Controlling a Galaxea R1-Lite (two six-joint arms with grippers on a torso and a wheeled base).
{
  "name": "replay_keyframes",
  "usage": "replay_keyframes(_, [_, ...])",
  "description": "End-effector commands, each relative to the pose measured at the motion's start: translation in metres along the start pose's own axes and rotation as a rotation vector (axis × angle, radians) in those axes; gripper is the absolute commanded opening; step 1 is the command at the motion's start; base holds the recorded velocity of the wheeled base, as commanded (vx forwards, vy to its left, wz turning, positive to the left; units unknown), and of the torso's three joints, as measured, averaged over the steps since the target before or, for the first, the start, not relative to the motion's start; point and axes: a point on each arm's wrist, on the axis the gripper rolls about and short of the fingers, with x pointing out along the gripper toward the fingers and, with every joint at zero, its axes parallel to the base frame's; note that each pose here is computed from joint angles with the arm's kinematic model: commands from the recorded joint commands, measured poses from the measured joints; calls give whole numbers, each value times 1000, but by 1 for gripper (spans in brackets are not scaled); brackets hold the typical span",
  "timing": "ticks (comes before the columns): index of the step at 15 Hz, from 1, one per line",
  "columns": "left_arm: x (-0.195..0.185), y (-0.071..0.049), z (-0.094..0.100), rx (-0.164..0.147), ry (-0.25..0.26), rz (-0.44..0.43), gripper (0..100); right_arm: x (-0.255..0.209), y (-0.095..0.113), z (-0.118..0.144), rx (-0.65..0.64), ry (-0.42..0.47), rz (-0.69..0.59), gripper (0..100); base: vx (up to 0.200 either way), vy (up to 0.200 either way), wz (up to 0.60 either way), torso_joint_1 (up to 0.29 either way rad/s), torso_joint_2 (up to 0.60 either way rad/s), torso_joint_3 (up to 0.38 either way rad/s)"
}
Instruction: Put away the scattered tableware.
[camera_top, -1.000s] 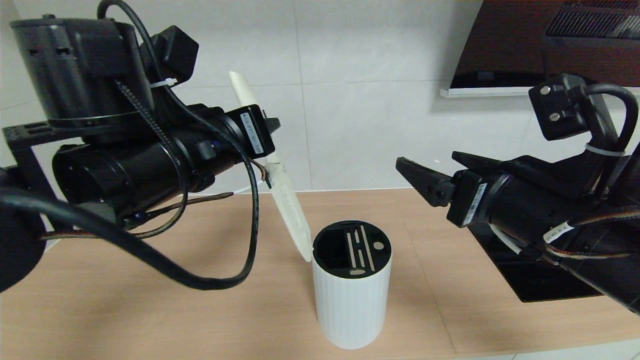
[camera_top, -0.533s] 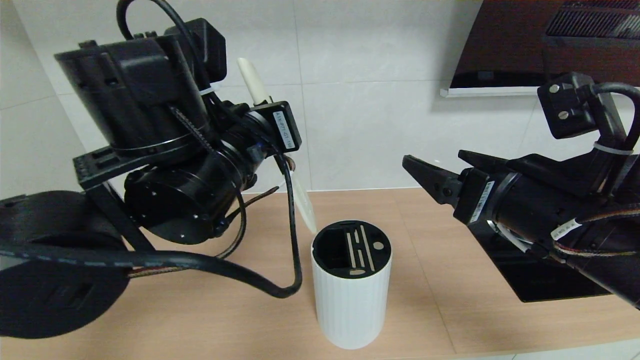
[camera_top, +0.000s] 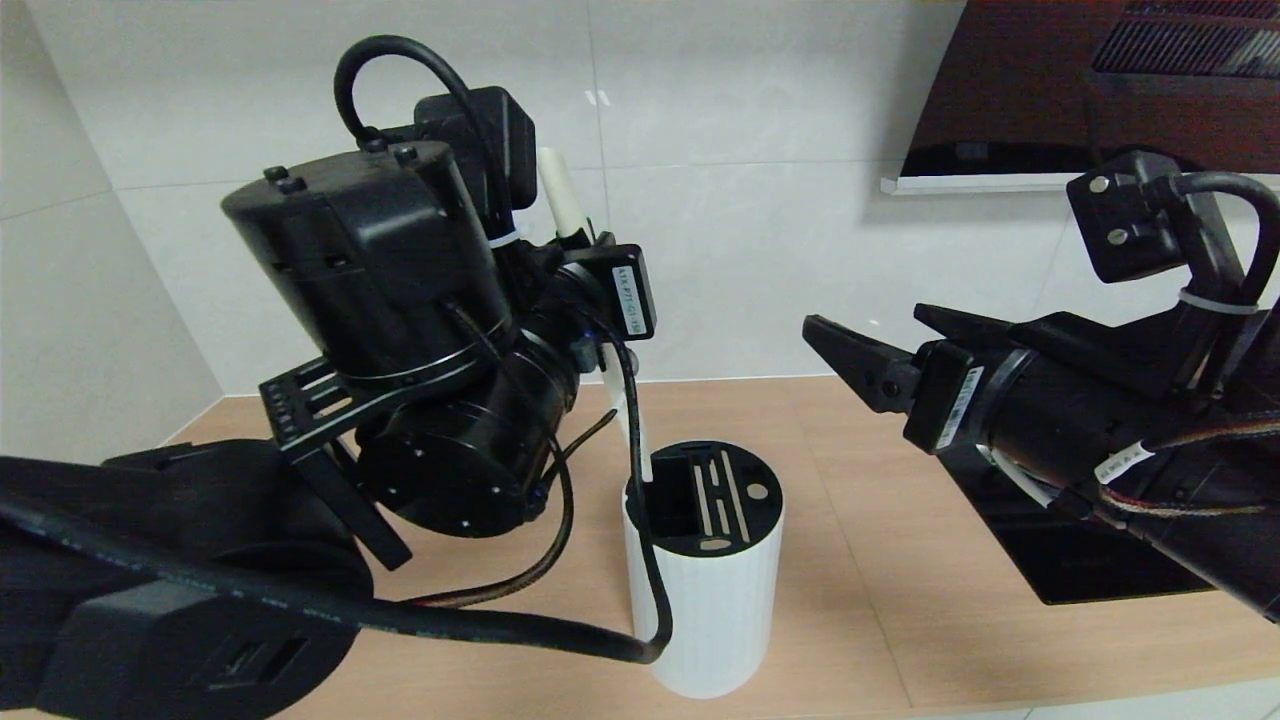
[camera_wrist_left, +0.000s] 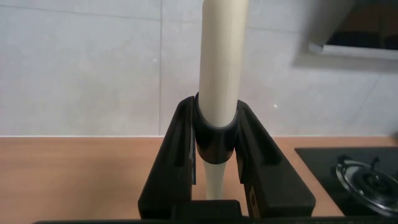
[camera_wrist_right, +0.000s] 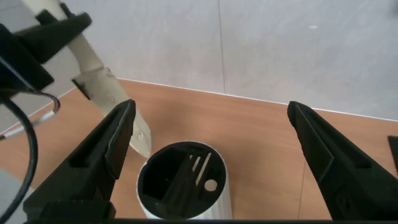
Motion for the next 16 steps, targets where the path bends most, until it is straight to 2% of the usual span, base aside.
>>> replay_keyframes(1, [1,-3,-5,-4,11,-3,0,2,0,-2,-2,7,-1,100,0,0,0,0,0,0])
replay_keyframes(4, [3,-12,-19,-15,41,-21,0,2,0,-3,-3,10,-1,100,0,0,0,0,0,0])
replay_keyframes(8, [8,-16,-35,-3,72,-23,0,2,0,-3,-3,10,-1,100,0,0,0,0,0,0])
replay_keyframes(10, [6,-20,-40,-8,84,-32,0,2,0,-3,-3,10,-1,100,0,0,0,0,0,0])
replay_keyframes(16, [9,-24,-65,29,140,-31,0,2,0,-4,-4,13,-2,100,0,0,0,0,0,0])
